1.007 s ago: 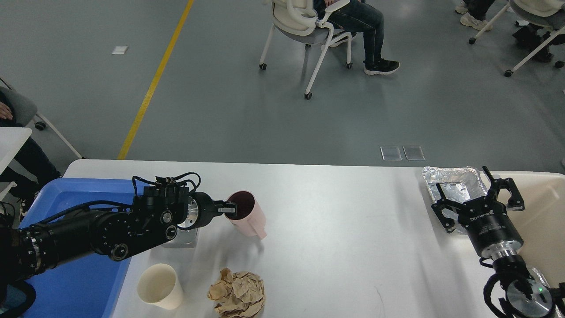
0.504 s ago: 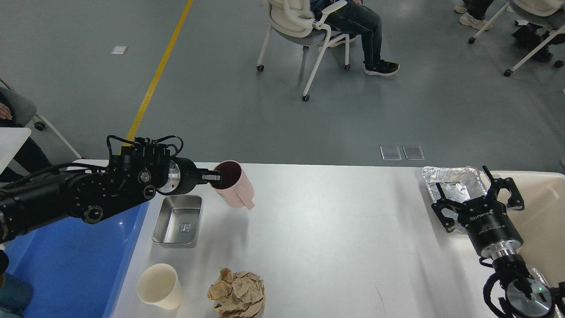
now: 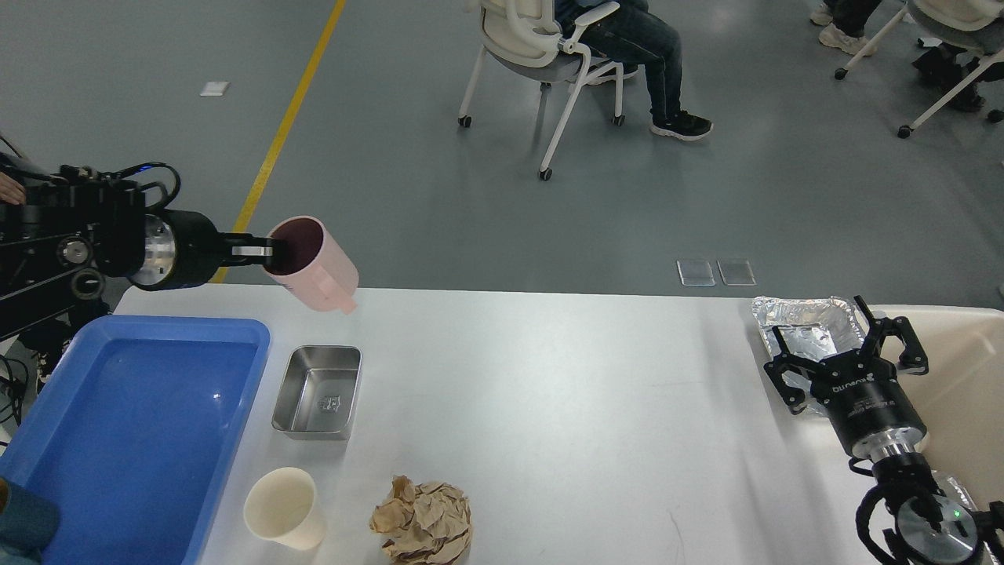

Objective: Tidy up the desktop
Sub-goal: 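Lift the pink mug with the left gripper and lower it into the blue bin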

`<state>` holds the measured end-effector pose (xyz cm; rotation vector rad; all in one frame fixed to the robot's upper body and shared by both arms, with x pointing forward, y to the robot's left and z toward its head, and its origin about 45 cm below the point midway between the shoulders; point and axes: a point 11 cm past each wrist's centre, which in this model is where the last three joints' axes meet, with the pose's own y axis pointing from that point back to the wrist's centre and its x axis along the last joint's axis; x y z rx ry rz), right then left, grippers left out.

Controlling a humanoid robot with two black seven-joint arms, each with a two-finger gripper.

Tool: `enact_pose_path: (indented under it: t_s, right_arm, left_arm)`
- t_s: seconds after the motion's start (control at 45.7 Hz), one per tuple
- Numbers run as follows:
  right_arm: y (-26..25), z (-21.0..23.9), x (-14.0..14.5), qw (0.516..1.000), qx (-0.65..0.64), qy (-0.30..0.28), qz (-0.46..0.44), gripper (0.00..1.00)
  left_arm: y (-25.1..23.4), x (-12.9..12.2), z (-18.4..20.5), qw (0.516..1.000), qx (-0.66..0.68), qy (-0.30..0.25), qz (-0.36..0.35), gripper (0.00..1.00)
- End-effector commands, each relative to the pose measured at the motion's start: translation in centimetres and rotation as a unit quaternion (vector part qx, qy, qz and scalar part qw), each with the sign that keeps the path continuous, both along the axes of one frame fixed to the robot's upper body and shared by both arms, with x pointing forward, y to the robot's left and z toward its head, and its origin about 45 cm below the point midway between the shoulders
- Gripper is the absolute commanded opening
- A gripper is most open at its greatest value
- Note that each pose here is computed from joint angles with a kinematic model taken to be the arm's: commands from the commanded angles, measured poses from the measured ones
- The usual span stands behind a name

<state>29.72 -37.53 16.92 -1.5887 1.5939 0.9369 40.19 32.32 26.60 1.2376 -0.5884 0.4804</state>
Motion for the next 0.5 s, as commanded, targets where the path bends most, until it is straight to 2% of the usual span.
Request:
enact_pose_path:
  t_s: [0.0,0.175,0.328,0.482]
  right_arm:
    - [0.1,0.0,0.0,1.0,0.002,0.0,-0.001,1.0]
    - [0.3,-0.1,0.0,1.0,0.004,0.0,0.001,1.0]
    - [0.2,-0.1,0.0,1.0,0.003,0.0,0.001,1.0]
    - [0.2,-0.2,0.0,1.0,0.004,0.002,0.0,1.0]
  left_arm:
    - [5.6,-2.8,0.1,0.999,0.008,0.009,0.044,0.0]
    - [11.8,-7.8,-1.3,0.994,0.009,0.031,0.101,0.0]
    - [14.0,-11.2,-4.6,0.989,0.017,0.054,0.134,0.0]
    - [14.3,-13.5,-8.1,0.986,0.018,0.061,0.153,0.0]
